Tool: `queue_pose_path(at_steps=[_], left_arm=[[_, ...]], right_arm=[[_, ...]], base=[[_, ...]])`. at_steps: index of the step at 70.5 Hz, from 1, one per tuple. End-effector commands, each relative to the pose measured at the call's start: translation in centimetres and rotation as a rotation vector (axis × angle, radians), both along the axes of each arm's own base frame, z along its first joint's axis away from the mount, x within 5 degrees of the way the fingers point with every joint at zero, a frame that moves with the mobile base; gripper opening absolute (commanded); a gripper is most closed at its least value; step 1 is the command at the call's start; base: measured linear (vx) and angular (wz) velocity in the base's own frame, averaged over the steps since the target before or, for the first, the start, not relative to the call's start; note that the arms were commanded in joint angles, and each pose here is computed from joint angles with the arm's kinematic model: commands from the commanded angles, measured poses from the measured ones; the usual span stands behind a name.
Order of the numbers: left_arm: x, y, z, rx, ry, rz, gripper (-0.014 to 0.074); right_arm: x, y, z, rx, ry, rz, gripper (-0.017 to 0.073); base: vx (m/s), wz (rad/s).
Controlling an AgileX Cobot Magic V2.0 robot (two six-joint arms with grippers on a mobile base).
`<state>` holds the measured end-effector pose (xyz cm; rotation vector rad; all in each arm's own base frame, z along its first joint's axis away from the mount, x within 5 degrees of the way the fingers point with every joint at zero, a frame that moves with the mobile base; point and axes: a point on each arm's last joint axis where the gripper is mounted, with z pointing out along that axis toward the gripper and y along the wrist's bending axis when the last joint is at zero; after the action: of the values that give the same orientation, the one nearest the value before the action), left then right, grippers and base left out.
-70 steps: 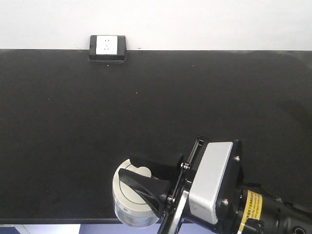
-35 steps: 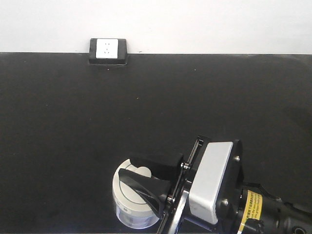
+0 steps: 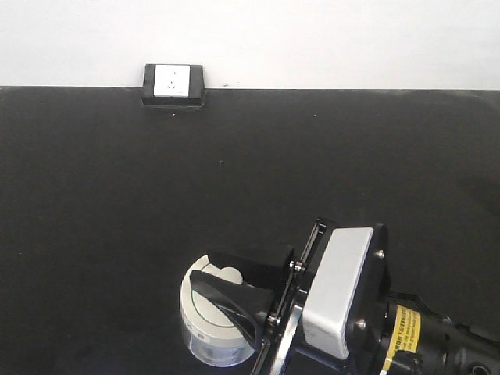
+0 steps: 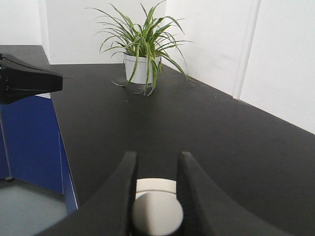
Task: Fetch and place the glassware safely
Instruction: 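Hold the jar in the right gripper as the base stops at the black bench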
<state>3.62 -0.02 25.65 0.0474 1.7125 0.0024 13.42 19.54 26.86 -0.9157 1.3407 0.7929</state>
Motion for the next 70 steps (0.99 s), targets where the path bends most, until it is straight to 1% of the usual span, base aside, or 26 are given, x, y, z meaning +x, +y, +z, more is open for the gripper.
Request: queue_pose_path(at_steps=[1, 70], left_arm=[[0.01, -0.06, 1.27, -0.009, -0.077, -0.01, -0.0007], [0.01, -0.06, 1.27, -0.009, -0.077, -0.01, -0.0007]], right_arm=[[-0.25, -0.05, 2.34, 0.136, -0.068, 0.021, -0.0003], [-0.25, -0.05, 2.34, 0.136, -0.068, 0.021, -0.0003]], base=[[0.02, 0.0], [0.0, 0.0]])
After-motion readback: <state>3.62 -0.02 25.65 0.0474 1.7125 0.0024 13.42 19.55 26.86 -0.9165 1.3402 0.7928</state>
